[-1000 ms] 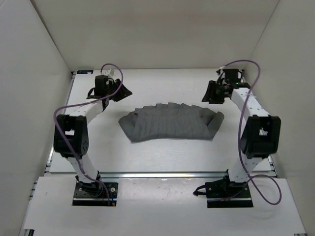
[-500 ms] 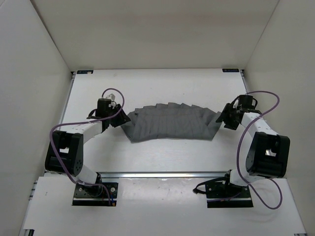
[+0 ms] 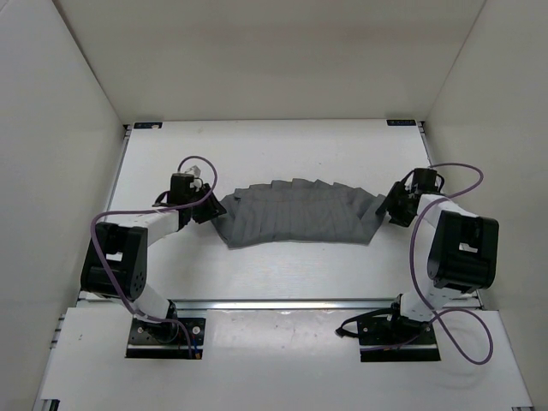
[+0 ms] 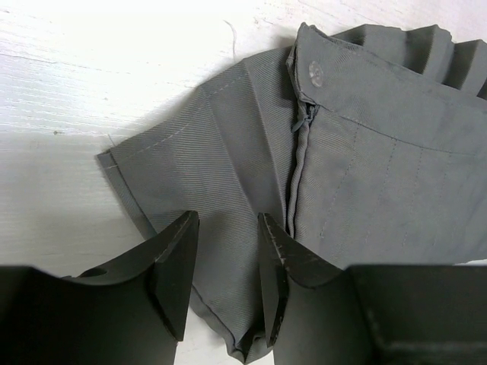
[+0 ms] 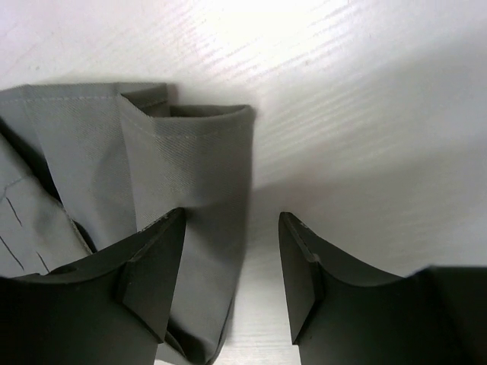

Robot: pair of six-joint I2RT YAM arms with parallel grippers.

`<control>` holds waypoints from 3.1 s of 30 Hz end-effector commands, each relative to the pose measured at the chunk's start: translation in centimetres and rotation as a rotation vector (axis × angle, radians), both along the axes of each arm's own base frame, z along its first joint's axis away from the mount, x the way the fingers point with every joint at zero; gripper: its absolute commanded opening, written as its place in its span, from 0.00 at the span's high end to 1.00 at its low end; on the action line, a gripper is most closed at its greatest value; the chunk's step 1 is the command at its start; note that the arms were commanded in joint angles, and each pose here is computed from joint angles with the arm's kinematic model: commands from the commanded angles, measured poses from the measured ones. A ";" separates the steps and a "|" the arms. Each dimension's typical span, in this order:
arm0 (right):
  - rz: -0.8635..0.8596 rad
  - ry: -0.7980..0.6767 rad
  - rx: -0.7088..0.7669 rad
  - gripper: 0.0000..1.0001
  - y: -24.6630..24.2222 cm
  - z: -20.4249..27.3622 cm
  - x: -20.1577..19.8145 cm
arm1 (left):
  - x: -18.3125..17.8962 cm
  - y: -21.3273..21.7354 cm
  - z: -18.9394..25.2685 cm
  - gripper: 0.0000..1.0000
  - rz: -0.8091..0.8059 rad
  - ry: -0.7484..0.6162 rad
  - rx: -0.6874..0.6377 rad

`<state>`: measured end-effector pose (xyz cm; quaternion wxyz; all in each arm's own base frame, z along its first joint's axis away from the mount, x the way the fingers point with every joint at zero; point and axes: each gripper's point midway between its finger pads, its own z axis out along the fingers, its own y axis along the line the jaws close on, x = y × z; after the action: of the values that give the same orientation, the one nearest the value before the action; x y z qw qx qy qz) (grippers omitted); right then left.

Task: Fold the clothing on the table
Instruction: Fold the skirt

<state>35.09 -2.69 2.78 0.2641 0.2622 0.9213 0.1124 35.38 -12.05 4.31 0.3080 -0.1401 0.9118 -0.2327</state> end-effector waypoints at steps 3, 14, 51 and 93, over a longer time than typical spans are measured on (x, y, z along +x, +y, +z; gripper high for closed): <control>0.008 -0.014 0.001 0.51 0.4 -0.6 0.9 | -0.4 0.1 -0.1 0.52 -0.010 -0.003 0.014; 0.116 0.002 0.077 1.00 2.3 -0.6 1.6 | -0.9 0.0 -0.5 0.52 -0.013 0.015 0.020; 0.489 -0.386 0.115 1.00 13.1 17.2 6.8 | -1.5 0.2 -3.8 1.00 -0.027 0.151 0.090; 1.221 -0.130 0.336 1.00 50.4 6.7 -5.1 | -2.0 0.4 -3.8 1.00 -0.002 0.138 0.065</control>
<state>30.21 46.77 8.91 0.1614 -0.2704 0.8635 0.3939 35.22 -12.21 1.44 0.2742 -0.1394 0.9293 -0.2044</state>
